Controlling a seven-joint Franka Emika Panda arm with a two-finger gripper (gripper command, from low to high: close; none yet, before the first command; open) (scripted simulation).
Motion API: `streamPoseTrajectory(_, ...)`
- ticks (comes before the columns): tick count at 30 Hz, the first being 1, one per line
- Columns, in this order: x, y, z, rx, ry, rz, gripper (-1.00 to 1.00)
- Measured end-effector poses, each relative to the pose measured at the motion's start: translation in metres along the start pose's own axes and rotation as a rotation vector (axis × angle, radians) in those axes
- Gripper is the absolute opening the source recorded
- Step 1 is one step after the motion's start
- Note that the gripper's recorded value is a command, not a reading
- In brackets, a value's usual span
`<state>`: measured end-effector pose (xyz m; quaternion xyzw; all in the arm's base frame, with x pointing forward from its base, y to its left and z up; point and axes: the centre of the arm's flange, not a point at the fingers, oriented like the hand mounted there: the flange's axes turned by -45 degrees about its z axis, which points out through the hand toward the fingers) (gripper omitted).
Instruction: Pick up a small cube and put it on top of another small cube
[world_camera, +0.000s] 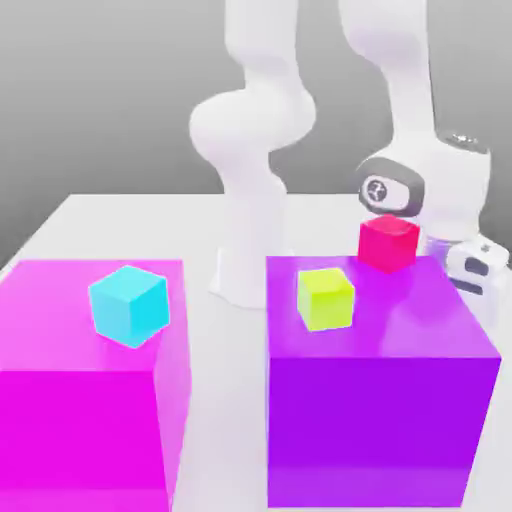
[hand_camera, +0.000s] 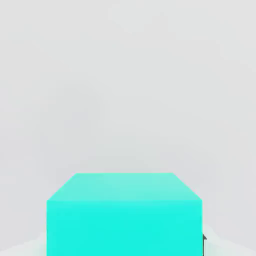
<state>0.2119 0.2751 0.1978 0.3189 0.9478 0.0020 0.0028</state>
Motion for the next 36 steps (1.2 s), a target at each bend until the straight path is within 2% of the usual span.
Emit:
streamPoseTrajectory(9,-0.071,0.082,-0.128,-0.099,-0.096,0.428,-1.0)
streamPoseTrajectory(13,-0.149,0.075,-0.171,-0.102,-0.108,0.734,-1.0)
streamPoseTrajectory(20,-0.294,0.0,-0.23,-0.075,-0.09,1.316,-1.0)
streamPoseTrajectory(27,-0.401,-0.135,-0.282,-0.031,-0.04,1.899,-1.0)
streamPoseTrajectory(29,-0.418,-0.171,-0.275,-0.005,-0.013,2.015,-1.0)
streamPoseTrajectory(32,-0.424,-0.183,-0.233,0.007,0.001,2.049,-1.0)
streamPoseTrajectory(33,-0.424,-0.185,-0.219,0.008,0.002,2.052,1.0)
streamPoseTrajectory(36,-0.424,-0.185,-0.219,0.008,0.002,2.052,1.0)
